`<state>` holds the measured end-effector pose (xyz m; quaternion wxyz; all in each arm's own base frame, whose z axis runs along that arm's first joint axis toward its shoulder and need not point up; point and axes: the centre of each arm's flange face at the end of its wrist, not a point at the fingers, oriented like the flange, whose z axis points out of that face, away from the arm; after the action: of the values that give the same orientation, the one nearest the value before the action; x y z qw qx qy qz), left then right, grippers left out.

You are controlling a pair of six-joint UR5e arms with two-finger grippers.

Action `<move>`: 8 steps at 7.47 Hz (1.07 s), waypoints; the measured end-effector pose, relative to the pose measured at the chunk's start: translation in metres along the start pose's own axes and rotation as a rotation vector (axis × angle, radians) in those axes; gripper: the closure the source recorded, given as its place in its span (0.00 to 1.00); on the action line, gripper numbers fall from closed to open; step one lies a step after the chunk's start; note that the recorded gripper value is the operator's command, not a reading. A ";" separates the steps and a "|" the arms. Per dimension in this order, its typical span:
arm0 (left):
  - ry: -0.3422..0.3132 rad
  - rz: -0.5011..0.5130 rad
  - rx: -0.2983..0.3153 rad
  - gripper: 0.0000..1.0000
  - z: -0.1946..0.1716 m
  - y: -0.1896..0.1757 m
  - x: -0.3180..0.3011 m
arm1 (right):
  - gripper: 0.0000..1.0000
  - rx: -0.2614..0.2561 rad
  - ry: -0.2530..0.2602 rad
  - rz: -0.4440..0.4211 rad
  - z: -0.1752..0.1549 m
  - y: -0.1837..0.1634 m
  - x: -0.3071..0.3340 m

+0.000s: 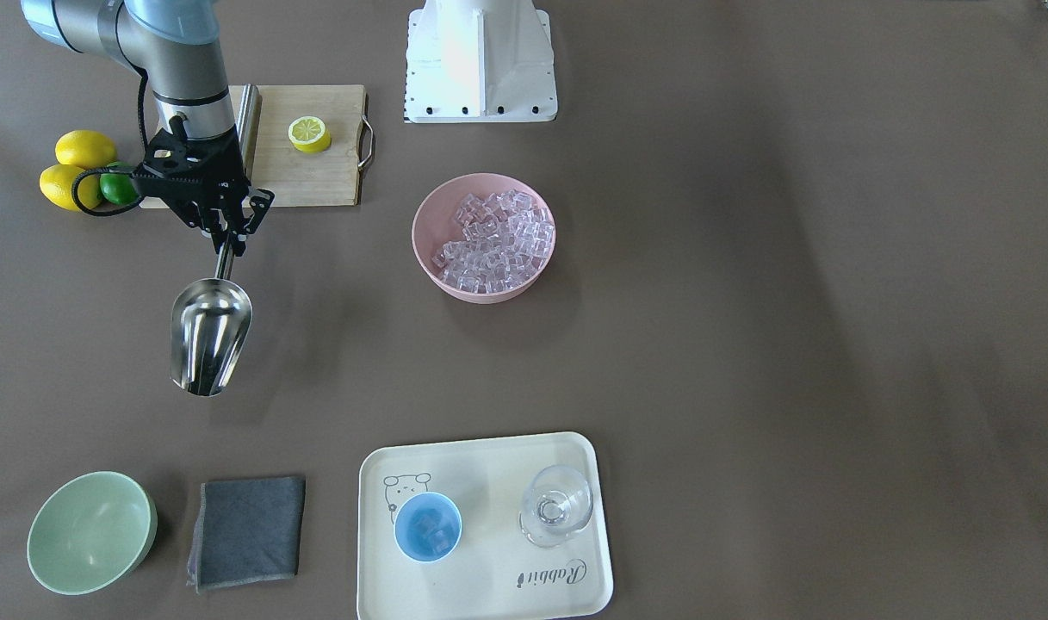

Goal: Put ice in cup with scoop
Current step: 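Lower the scoop onto the table and open the right gripper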

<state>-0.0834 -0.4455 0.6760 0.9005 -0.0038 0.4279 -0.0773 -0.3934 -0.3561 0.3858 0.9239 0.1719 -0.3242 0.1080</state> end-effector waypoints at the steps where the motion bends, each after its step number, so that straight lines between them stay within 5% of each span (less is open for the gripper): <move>1: -0.001 -0.003 0.004 0.03 -0.003 0.007 -0.001 | 1.00 0.006 -0.009 0.000 0.004 0.006 -0.003; 2: -0.002 -0.001 0.006 0.03 -0.004 0.008 0.000 | 0.83 0.007 -0.018 0.002 0.005 0.009 -0.005; 3: -0.003 0.001 0.008 0.03 -0.006 0.009 0.001 | 0.51 0.007 -0.023 0.001 0.004 0.010 -0.007; 4: -0.005 0.001 0.009 0.03 -0.006 0.010 0.001 | 0.01 0.005 -0.025 0.000 0.003 0.012 -0.008; 8: -0.006 0.000 0.009 0.03 -0.006 0.010 0.000 | 0.00 -0.004 -0.043 -0.005 -0.002 0.014 -0.014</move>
<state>-0.0868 -0.4351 0.6715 0.9018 0.0002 0.4248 -0.0794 -0.4073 -0.3437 0.3790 0.9173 0.1733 -0.3437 0.1015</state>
